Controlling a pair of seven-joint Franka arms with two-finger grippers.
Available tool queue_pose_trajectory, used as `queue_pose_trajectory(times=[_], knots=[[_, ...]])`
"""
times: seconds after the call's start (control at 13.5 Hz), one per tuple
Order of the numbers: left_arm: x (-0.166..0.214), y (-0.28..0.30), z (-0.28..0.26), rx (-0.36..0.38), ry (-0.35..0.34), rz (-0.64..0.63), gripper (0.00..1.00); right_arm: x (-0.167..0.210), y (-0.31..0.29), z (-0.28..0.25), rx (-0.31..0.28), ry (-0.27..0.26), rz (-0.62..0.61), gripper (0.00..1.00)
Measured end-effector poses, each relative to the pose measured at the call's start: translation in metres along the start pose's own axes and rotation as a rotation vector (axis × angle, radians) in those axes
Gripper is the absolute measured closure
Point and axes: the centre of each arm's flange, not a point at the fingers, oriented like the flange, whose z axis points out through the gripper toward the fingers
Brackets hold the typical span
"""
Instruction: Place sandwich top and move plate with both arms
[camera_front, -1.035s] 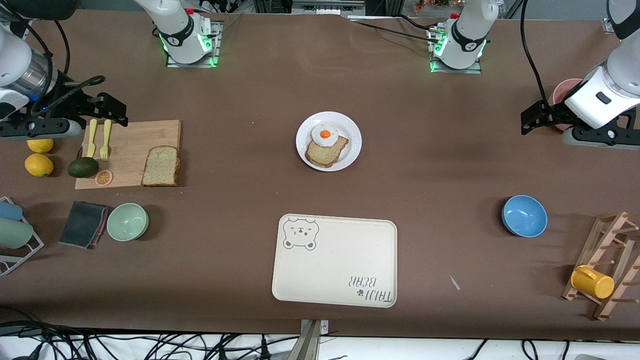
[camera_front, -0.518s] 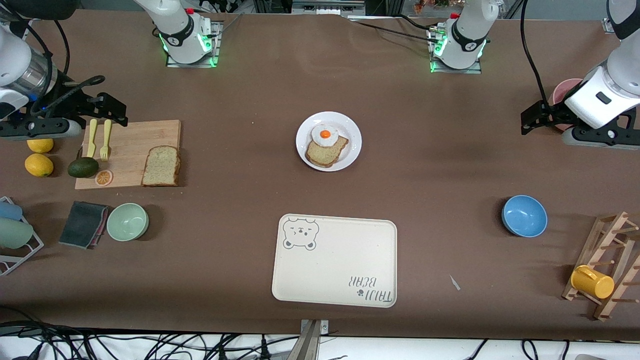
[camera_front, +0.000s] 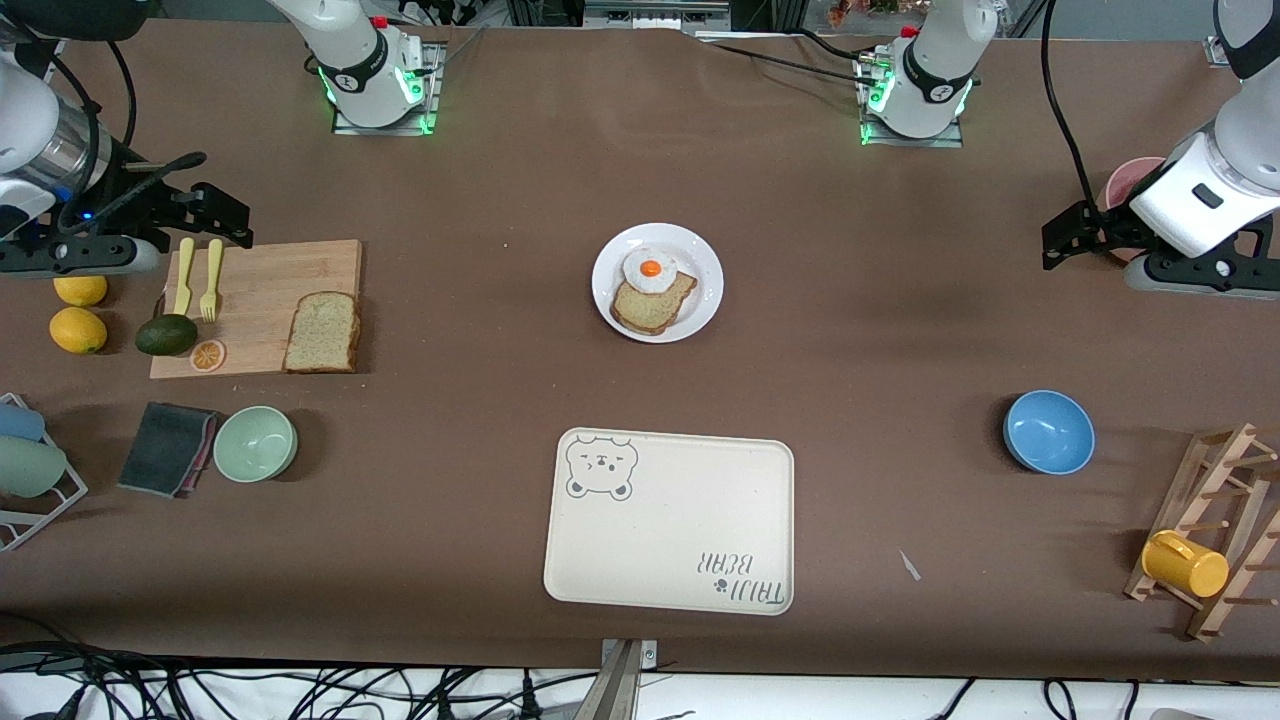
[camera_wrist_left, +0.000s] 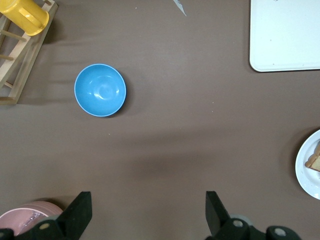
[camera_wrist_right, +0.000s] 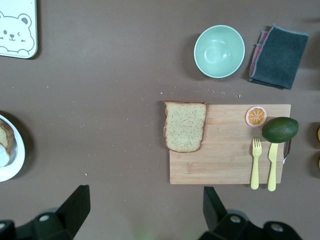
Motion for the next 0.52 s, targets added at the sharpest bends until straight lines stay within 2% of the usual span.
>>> queue_pose_trajectory(times=[0.52], knots=[[0.0005, -0.0005, -0.0004, 0.000, 0.005, -0.001, 0.00, -0.0003, 0.0011, 0.0002, 0.000, -0.003, 0.002, 0.00]])
